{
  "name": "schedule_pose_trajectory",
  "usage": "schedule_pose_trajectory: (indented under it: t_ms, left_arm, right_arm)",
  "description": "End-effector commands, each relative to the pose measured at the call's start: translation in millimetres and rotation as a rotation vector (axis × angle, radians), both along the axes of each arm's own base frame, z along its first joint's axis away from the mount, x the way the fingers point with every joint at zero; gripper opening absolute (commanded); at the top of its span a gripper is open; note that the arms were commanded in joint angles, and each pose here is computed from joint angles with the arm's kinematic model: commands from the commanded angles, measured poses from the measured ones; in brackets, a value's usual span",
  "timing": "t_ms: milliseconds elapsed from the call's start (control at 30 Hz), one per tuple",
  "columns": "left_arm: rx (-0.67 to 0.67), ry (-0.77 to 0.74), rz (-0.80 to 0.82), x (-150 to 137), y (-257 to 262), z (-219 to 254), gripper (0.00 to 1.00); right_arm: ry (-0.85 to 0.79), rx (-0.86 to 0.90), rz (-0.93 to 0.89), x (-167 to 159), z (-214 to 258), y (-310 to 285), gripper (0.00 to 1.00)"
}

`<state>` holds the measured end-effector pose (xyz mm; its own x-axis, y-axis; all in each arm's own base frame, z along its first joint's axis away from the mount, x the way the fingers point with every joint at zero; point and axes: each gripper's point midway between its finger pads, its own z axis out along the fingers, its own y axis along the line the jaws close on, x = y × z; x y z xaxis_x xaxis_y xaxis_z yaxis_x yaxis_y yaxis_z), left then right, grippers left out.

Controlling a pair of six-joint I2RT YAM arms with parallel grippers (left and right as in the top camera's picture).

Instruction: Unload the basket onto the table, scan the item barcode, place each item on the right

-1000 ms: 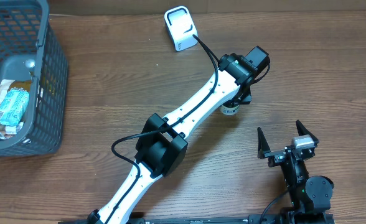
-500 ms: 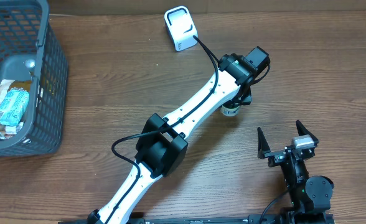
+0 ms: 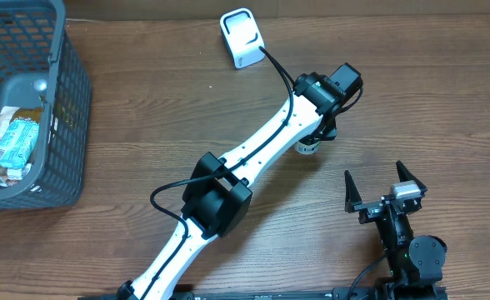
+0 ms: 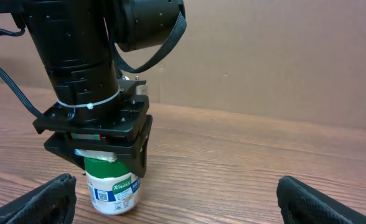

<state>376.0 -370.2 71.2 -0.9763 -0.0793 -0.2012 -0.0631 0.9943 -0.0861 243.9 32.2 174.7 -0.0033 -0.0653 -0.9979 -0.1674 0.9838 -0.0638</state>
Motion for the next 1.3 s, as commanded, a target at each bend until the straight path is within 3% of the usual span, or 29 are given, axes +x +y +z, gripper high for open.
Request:
schedule_pose_trajectory:
  t_ms: [0, 700, 733, 900, 1033, 1267]
  left_arm:
    - [0.025, -0.028, -0.014, -0.4, -2.7, -1.1, 0.39]
    - [0.059, 0.013, -0.023, -10.9, 1.4, -24.9, 0.38]
    - [0.058, 0.012, -0.022, -10.6, 1.4, -24.8, 0.4]
    - [0.056, 0.013, -0.019, -9.4, 2.3, -24.9, 0.8]
    - [0.059, 0.016, -0.02, -10.1, 2.9, -24.9, 0.89]
    - [0.024, -0.045, -0.1, 2.9, -1.2, 7.6, 0.95]
  right_arm:
    - [0.0, -0.004, 0.01, -0.1, -2.8, 1.9, 1.0]
    - [0.0, -0.004, 0.01, -0.1, -2.8, 2.0, 1.0]
    - [0.0, -0.004, 0.01, -0.1, -2.8, 2.0, 1.0]
    - [0.0, -0.004, 0.01, -0.1, -2.8, 2.0, 1.0]
    - [0.0, -0.004, 0.01, -0.1, -2.8, 1.9, 1.0]
    - [0.0, -0.004, 0.01, -0.1, -2.8, 2.0, 1.0]
